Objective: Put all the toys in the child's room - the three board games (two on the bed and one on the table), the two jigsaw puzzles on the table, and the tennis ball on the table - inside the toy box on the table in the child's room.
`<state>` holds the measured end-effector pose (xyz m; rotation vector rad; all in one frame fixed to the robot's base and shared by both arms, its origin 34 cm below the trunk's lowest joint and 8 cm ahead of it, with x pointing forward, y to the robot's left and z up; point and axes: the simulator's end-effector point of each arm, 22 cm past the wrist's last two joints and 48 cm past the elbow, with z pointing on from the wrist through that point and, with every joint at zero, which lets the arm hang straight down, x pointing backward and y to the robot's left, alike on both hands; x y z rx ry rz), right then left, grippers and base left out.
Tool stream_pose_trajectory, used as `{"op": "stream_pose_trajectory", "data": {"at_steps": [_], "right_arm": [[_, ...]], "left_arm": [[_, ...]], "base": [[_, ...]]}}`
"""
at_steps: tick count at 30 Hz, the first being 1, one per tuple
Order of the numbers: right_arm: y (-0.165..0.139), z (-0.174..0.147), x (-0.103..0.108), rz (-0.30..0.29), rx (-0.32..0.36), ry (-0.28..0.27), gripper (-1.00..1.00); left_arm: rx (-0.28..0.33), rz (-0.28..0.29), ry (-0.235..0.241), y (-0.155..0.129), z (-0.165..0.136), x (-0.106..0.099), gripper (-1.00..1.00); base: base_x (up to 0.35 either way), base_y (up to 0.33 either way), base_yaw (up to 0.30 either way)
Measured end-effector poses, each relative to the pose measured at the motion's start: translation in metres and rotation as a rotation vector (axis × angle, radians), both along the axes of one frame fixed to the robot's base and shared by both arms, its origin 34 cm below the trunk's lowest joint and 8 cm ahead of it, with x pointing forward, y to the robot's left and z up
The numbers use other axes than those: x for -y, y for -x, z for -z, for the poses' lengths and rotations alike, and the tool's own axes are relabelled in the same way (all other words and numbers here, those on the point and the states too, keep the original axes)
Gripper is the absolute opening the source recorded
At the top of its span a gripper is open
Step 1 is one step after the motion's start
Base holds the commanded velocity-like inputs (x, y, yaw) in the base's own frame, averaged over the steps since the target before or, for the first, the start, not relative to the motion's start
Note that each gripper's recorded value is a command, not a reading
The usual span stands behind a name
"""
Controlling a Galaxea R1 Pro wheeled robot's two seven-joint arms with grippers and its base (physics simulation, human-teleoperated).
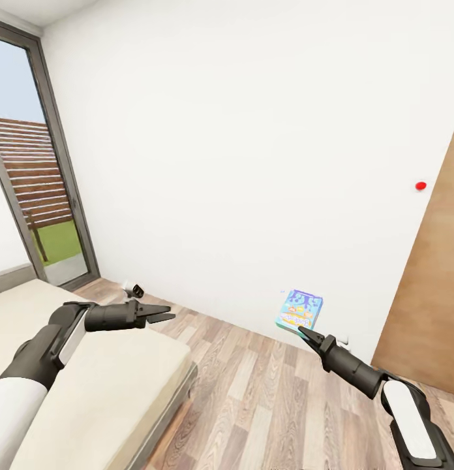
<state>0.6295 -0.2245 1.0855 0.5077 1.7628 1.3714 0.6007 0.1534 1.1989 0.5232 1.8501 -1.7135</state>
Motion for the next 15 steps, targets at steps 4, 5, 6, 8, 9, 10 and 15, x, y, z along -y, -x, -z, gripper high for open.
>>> {"op": "stream_pose_trajectory", "data": {"at_steps": [4,5,6,8,9,10,15], "right_arm": [[0.002,-0.004,0.000,0.000,0.002,0.000,-1.00],[0.002,-0.005,0.000,0.000,0.002,0.000,-1.00],[0.003,-0.006,0.000,0.000,0.003,0.000,-1.00],[0.003,-0.008,0.000,0.000,0.003,0.000,-1.00],[0.004,-0.009,0.000,0.000,0.004,0.000,-1.00],[0.004,-0.009,0.000,0.000,0.004,0.000,-1.00],[0.007,-0.014,0.000,0.001,0.006,0.000,-1.00]], "left_arm": [[0.001,-0.001,-0.002,0.002,-0.003,0.000,1.00],[0.002,-0.001,-0.002,0.002,-0.004,0.000,1.00],[0.002,-0.002,-0.003,0.002,-0.005,0.000,1.00],[0.003,-0.002,-0.004,0.003,-0.007,0.000,1.00],[0.003,-0.003,-0.004,0.004,-0.007,0.000,1.00],[0.003,-0.003,-0.004,0.004,-0.008,0.000,1.00],[0.005,-0.003,-0.005,0.007,-0.013,0.000,1.00]], "base": [[0.000,0.000,-0.276],[0.000,0.000,-0.276],[0.000,0.000,-0.276],[0.000,0.000,-0.276],[0.000,0.000,-0.276],[0.000,0.000,-0.276],[0.000,0.000,-0.276]]}}
